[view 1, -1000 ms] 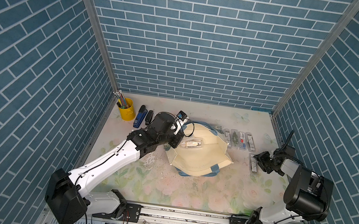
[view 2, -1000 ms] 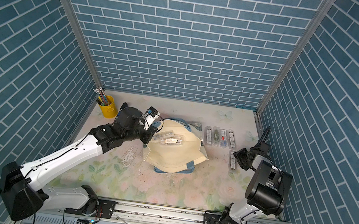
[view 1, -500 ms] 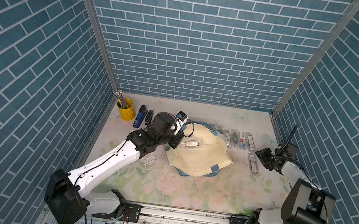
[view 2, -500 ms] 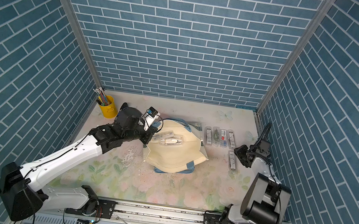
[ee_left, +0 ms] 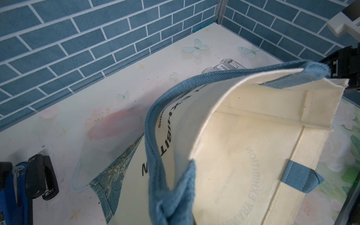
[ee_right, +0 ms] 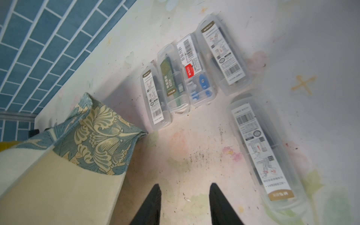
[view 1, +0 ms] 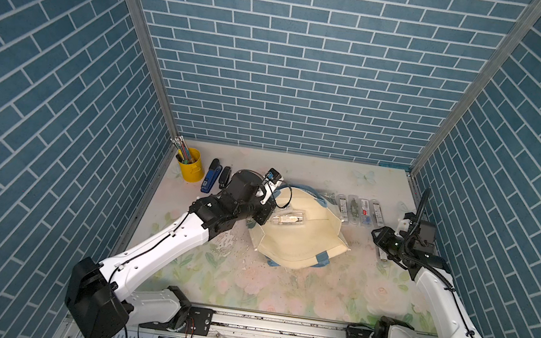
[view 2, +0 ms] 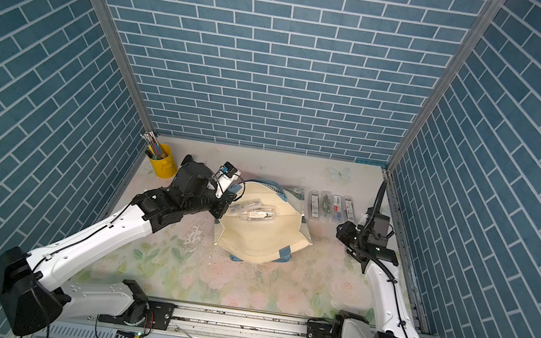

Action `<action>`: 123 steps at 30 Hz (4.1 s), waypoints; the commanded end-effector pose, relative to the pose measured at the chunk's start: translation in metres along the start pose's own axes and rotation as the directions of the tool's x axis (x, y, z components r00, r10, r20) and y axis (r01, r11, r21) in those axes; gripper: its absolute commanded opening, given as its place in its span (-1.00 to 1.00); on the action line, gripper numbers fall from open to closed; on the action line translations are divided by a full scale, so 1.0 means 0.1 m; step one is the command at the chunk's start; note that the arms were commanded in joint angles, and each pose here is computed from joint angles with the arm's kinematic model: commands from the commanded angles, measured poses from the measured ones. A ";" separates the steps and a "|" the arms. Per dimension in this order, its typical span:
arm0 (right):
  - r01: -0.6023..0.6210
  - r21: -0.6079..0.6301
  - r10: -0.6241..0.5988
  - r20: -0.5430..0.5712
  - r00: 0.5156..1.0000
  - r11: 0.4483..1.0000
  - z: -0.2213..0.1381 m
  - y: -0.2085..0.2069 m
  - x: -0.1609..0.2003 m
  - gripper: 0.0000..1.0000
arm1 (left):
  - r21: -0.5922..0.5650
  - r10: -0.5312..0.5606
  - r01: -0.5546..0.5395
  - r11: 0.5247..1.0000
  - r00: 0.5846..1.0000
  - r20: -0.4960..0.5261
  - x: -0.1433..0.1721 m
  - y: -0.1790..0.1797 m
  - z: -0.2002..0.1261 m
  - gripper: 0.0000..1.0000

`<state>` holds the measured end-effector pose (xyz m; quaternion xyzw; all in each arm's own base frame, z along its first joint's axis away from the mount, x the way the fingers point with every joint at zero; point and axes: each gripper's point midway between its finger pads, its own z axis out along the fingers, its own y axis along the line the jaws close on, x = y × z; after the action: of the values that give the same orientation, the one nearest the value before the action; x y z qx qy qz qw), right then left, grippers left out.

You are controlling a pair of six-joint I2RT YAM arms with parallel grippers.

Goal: Take out the compass set from the canvas bag
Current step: Pick up the compass set from the canvas bag.

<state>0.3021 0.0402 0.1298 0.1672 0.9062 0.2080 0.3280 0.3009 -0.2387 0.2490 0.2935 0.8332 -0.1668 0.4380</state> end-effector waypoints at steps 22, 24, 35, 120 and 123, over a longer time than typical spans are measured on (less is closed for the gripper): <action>0.813 -0.399 -0.702 0.423 0.573 0.424 -0.89 2.25 0.63 -0.39 | 0.035 0.050 -0.053 0.998 0.994 0.098 -0.29 -0.10 -0.11 -1.00; 0.870 -0.381 -0.782 0.416 0.464 0.313 -0.69 2.35 0.90 -0.34 | 0.037 0.052 -0.056 0.998 0.994 0.100 -0.31 -0.11 -0.12 -1.00; 0.986 -0.163 -0.976 0.216 -0.004 -0.040 0.65 2.38 1.21 -0.25 | 0.057 0.065 -0.071 0.996 0.993 0.103 -0.32 -0.15 -0.14 -1.00; 0.918 -0.345 -0.967 -0.223 0.123 0.196 1.42 2.08 1.61 -0.08 | 0.083 0.095 -0.102 0.991 0.992 0.083 -0.26 -0.20 -0.14 -1.00; 0.915 -0.345 -0.964 -0.230 0.132 0.208 1.40 2.06 1.62 -0.11 | 0.081 0.094 -0.101 0.992 0.992 0.085 -0.26 -0.19 -0.14 -1.00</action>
<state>0.3214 0.3462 0.0527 -0.5297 0.8139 0.0554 0.2321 0.3003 -0.2337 0.2430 0.3174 0.8330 -0.1441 0.4297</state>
